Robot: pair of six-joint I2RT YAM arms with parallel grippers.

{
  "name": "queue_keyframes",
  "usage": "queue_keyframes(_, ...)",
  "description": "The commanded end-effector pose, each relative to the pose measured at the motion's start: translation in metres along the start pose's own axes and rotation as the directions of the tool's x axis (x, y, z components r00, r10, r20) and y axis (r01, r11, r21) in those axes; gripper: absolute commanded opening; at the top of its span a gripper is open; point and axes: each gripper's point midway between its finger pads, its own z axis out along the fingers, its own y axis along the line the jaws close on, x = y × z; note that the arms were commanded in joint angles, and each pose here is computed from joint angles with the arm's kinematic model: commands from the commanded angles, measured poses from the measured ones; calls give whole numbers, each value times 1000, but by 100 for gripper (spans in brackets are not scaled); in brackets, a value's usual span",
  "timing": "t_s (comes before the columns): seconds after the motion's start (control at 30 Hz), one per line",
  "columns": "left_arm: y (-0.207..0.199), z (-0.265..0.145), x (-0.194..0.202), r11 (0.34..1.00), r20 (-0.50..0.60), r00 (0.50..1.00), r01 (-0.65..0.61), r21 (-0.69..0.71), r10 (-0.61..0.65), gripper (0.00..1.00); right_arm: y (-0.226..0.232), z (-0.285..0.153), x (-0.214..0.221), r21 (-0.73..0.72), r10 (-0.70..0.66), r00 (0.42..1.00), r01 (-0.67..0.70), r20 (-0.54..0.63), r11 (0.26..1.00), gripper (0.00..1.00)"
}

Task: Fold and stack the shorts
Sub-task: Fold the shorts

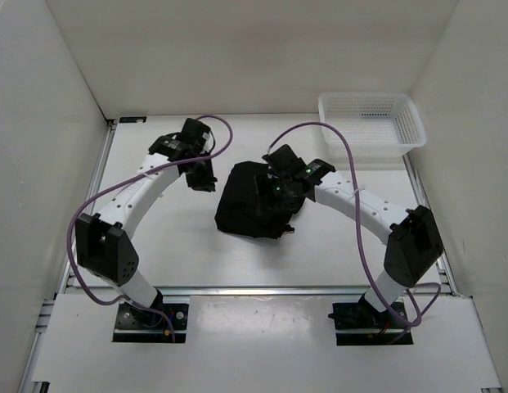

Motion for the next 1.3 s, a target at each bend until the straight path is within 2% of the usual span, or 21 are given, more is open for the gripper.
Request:
queue_keyframes(0.0, 16, -22, -15, 999, 92, 995, 42, 2, -42, 25, 0, 11, 16, 30, 27, 998, -25, -56, 999, 69)
queue_keyframes(0.2, 43, -30, -18, 998, 109, 992, 62, -13, -61, 25, 1, 18, 21, 32, 38, 997, -36, -67, 999, 69)
queue_keyframes(0.5, 47, -31, -20, 999, 106, 993, 49, -7, -48, 26, 2, 35, 24, 23, 71, 995, -69, -75, 997, 70)
queue_keyframes(0.73, 46, -26, -15, 1000, 79, 996, 29, 7, -29, 26, -1, 49, 22, 42, 73, 994, -70, -86, 997, 61)
queue_keyframes(0.83, 50, -26, -17, 999, 85, 996, 38, -5, -37, 26, 1, 50, 19, 41, 73, 994, -70, -85, 997, 49)
queue_keyframes(0.87, 55, -26, -16, 999, 79, 996, 39, -14, -37, 26, 1, 50, 19, 41, 73, 994, -70, -85, 997, 35)
queue_keyframes(0.9, 55, -29, -17, 999, 88, 995, 38, -11, -37, 26, 1, 50, 19, 41, 73, 994, -70, -85, 997, 28)
queue_keyframes(0.97, 58, -29, -18, 999, 90, 995, 46, -14, -45, 26, -2, 48, 15, 58, 71, 996, -68, -62, 996, 0)
queue_keyframes(1.1, 60, -32, -20, 998, 92, 994, 54, -17, -52, 26, -18, 18, 7, 134, 38, 999, -42, 30, 990, 0)
queue_keyframes(1.27, 57, -39, -29, 999, 109, 994, 35, -12, -33, 26, -29, -15, 11, 173, -36, 998, 26, 51, 984, 0)
